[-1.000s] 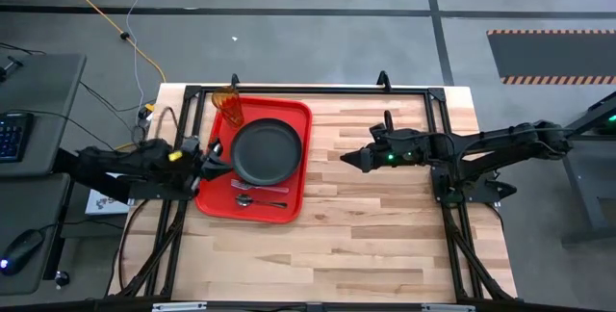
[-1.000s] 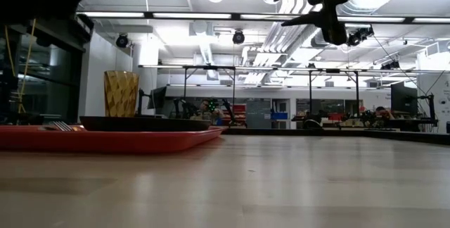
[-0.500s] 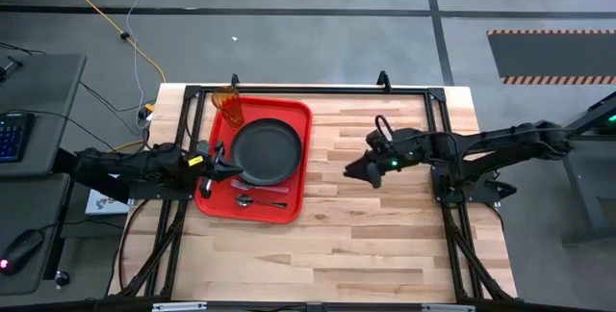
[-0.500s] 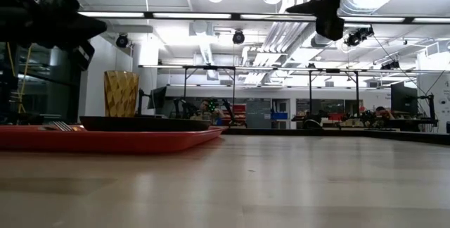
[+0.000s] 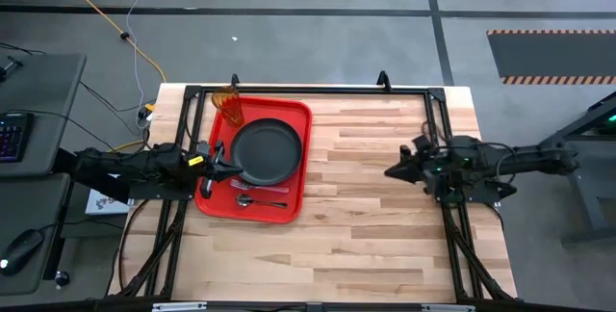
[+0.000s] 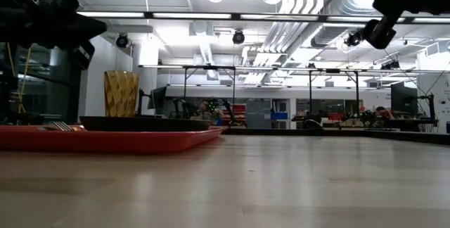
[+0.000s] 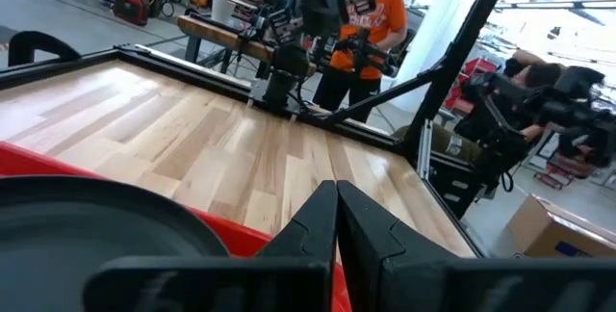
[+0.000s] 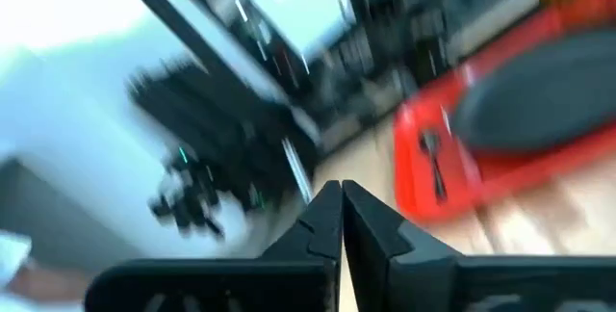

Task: Pick and place plate/cup/fork/spoon on tray
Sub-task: Return to Home Position

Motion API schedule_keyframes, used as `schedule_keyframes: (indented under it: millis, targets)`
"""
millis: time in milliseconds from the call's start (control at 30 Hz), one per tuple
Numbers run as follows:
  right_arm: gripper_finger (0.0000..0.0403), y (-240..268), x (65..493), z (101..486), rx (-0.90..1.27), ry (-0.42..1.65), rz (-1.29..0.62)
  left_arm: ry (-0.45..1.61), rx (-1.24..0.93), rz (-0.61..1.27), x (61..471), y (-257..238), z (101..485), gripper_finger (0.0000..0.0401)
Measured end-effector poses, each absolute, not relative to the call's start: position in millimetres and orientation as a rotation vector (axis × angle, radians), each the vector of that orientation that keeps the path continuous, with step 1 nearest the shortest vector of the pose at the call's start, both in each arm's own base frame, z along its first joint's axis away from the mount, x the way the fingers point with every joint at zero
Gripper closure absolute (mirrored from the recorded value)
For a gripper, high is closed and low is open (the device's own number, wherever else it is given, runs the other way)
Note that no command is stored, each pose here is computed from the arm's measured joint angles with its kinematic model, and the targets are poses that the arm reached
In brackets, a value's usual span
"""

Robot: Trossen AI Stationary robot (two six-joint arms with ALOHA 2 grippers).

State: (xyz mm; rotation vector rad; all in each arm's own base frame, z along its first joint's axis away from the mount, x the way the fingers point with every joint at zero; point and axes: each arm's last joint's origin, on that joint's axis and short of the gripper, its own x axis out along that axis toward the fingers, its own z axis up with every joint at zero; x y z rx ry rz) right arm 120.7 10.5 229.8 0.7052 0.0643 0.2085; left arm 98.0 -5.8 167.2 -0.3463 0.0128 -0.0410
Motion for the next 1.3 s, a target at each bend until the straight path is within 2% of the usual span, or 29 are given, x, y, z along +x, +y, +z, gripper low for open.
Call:
schedule_keyframes:
  millis: [133,300,533,633,833,1300]
  targets:
    - [0.0399,8,106,212,0.678,-0.146,0.196,0.013,-0.346,-0.041,98,-6,167,0.0399]
    - [0.0402,7,100,194,0.596,-0.232,0.198,0.013,-0.346,-0.041,98,-6,167,0.0398]
    - [0.0402,6,99,183,0.377,-0.147,0.138,0.013,-0.346,-0.041,98,-6,167,0.0398]
    - [0.0402,5,100,169,0.319,-0.012,0.079,0.013,-0.346,-0.041,98,-6,167,0.0398]
    - [0.0402,5,103,161,0.359,0.094,0.033,0.012,-0.346,-0.041,98,-6,167,0.0398]
    - [0.0402,5,103,160,0.356,0.112,0.030,0.013,-0.346,-0.042,98,-6,167,0.0398]
